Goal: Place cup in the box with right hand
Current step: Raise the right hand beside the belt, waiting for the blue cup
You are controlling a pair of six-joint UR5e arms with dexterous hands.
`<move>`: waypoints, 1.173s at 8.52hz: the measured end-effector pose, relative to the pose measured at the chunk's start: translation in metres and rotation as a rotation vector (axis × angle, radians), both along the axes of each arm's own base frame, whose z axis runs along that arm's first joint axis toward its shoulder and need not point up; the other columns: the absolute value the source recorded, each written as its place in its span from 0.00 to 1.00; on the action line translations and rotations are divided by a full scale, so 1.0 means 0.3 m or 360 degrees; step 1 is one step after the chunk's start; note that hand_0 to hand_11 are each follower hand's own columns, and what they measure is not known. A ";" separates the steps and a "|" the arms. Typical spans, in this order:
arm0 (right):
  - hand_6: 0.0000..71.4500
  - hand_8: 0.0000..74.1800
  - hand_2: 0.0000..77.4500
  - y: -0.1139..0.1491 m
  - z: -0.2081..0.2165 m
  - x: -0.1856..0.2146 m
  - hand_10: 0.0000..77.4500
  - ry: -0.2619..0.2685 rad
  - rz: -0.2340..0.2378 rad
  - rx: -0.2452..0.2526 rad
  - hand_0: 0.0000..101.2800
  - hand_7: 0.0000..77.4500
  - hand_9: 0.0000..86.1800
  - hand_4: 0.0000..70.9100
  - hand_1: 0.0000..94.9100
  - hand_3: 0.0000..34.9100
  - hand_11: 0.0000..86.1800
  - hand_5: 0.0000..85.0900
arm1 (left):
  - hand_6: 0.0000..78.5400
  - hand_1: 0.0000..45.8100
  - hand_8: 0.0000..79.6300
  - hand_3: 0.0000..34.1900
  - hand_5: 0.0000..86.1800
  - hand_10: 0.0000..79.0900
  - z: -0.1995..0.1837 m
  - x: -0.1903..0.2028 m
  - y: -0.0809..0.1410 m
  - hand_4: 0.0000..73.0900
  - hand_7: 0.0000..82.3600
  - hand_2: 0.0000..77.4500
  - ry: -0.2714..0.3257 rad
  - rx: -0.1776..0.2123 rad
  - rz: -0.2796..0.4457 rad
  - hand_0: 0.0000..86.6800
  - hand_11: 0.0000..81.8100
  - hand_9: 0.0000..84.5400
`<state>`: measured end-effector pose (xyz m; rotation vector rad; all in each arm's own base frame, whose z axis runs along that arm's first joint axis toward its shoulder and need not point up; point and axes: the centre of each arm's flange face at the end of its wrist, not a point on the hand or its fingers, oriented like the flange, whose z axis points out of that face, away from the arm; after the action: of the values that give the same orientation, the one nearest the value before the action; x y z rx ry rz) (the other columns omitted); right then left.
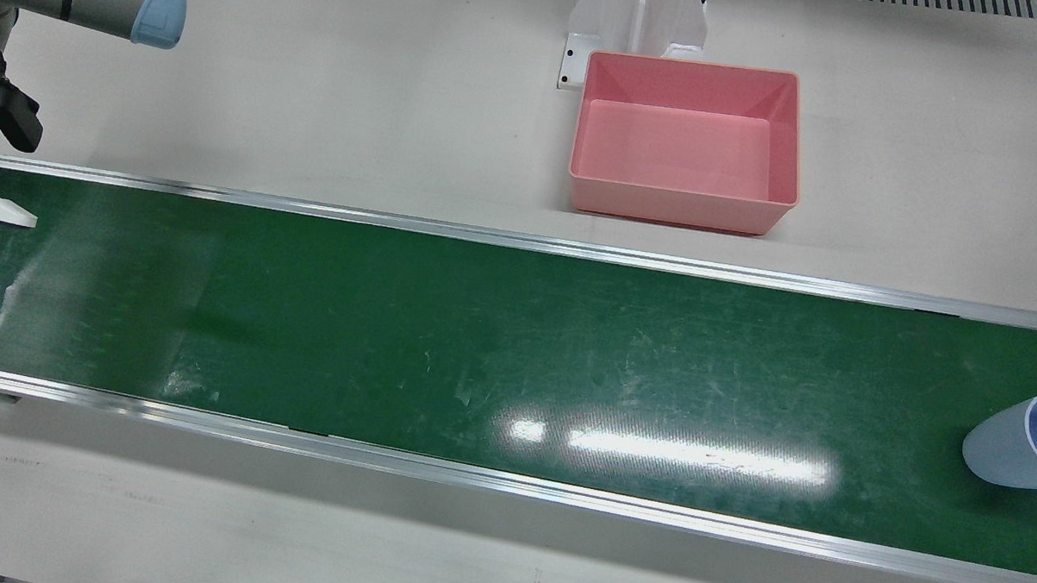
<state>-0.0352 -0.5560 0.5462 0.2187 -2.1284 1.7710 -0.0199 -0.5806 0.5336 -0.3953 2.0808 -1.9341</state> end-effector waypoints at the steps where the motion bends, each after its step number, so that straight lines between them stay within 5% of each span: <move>1: 0.01 0.01 0.15 0.001 -0.005 0.005 0.00 -0.0011 0.0002 0.0002 0.49 0.02 0.01 0.00 0.19 0.00 0.01 0.04 | 0.00 0.01 0.00 0.00 0.00 0.00 0.000 0.000 0.000 0.00 0.00 0.01 0.0000 0.0000 0.0000 0.00 0.00 0.00; 10: 0.01 0.01 0.13 0.049 0.008 0.028 0.00 -0.0081 -0.0010 -0.0018 0.49 0.02 0.01 0.00 0.20 0.00 0.01 0.04 | 0.00 0.01 0.00 0.00 0.00 0.00 0.005 0.001 0.000 0.00 0.00 0.01 -0.0001 -0.0005 0.0001 0.00 0.00 0.01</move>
<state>-0.0266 -0.5414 0.5485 0.1653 -2.1510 1.8027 -0.0196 -0.5808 0.5352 -0.3959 2.0772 -1.9374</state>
